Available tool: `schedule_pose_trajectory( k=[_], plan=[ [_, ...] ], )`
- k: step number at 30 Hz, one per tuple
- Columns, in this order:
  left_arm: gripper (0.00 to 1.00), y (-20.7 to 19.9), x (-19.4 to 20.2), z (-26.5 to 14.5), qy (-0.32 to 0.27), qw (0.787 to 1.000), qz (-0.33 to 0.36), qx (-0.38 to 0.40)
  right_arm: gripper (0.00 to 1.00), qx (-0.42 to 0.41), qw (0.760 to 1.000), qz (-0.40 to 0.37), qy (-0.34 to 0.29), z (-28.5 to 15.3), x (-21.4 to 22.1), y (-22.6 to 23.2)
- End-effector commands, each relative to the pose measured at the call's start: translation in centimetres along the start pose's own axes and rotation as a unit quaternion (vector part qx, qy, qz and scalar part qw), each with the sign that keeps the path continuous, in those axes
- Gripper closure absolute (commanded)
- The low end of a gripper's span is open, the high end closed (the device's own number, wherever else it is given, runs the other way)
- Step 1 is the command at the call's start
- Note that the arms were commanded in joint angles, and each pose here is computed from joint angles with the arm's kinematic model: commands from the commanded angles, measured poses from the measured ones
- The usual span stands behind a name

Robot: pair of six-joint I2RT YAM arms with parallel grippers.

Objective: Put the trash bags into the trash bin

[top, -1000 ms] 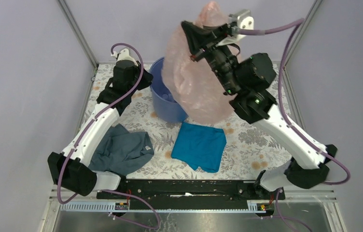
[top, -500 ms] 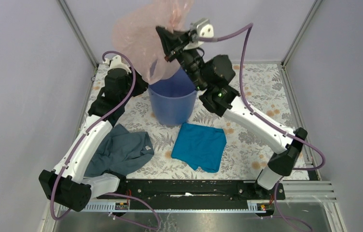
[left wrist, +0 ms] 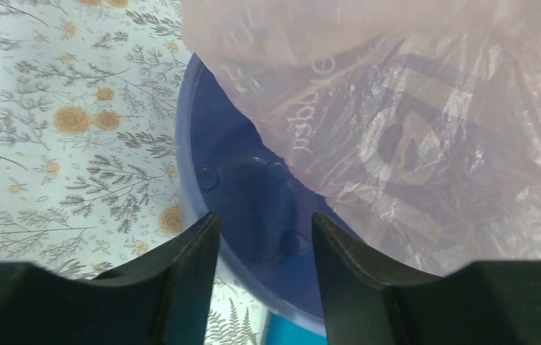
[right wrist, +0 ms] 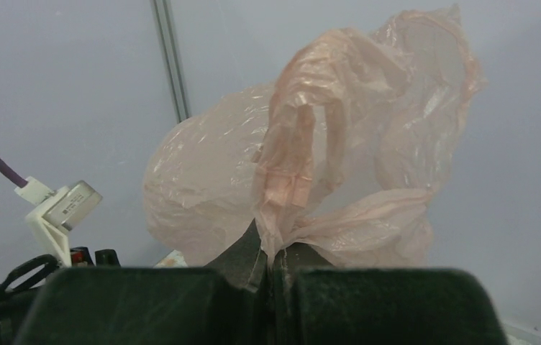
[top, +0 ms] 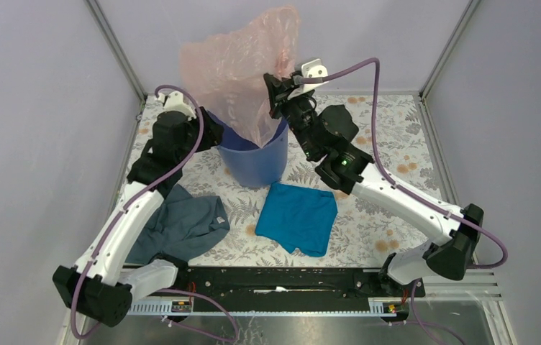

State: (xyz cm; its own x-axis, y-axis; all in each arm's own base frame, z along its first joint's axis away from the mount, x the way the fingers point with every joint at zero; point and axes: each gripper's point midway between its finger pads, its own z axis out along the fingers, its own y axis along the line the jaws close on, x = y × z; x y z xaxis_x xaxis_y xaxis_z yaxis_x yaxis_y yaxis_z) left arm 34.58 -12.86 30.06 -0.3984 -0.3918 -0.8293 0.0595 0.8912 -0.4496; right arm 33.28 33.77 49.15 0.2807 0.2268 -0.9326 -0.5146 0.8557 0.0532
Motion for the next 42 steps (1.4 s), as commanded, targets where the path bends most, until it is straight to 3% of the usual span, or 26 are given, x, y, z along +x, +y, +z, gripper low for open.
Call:
schedule_pose_trajectory(
  k=[1, 5, 11, 14, 18, 23, 26, 30, 37, 42],
  plan=[
    [0.41, 1.7, -1.3, -3.6, -0.019, 0.997, 0.073, -0.030, 1.00, -0.016, 0.999, 0.033, -0.001, -1.6, -2.6, -0.1],
    [0.26, 2.5, -3.8, -6.9, -0.055, 0.991, 0.108, -0.055, 1.00, -0.024, 0.998, 0.059, 0.003, -2.7, -2.6, 0.0],
    [0.17, 1.1, -8.2, -10.4, -0.115, 0.987, 0.096, -0.049, 1.00, -0.042, 0.995, 0.088, 0.006, -4.0, -2.4, 0.3],
    [0.15, -2.0, -10.5, -11.0, -0.140, 0.987, 0.077, 0.010, 0.99, -0.030, 0.996, 0.085, 0.020, -4.1, -1.3, 0.0],
    [0.15, -6.3, -12.7, -9.7, -0.149, 0.983, 0.055, 0.089, 0.99, -0.025, 0.995, 0.092, 0.026, -4.4, -1.0, -0.2],
    [0.18, -11.5, -13.2, -5.3, -0.128, 0.971, 0.040, 0.196, 0.99, -0.046, 0.991, 0.121, 0.027, -4.8, -1.1, 0.7],
    [0.18, -13.7, -11.9, -1.9, -0.096, 0.964, 0.040, 0.247, 0.99, -0.059, 0.988, 0.136, 0.039, -4.9, -0.5, 1.4],
    [0.24, -14.3, -8.0, 2.3, -0.039, 0.966, 0.068, 0.247, 1.00, -0.071, 0.986, 0.144, 0.055, -4.9, 0.4, 2.1],
    [0.30, -10.3, -2.6, 4.8, 0.012, 0.982, 0.068, 0.176, 1.00, -0.063, 0.988, 0.125, 0.067, -4.1, 1.4, 2.1],
    [0.33, -8.3, 1.7, 6.5, 0.078, 0.986, 0.035, 0.144, 1.00, -0.039, 0.990, 0.114, 0.074, -2.9, 2.2, 1.6]
  ],
)
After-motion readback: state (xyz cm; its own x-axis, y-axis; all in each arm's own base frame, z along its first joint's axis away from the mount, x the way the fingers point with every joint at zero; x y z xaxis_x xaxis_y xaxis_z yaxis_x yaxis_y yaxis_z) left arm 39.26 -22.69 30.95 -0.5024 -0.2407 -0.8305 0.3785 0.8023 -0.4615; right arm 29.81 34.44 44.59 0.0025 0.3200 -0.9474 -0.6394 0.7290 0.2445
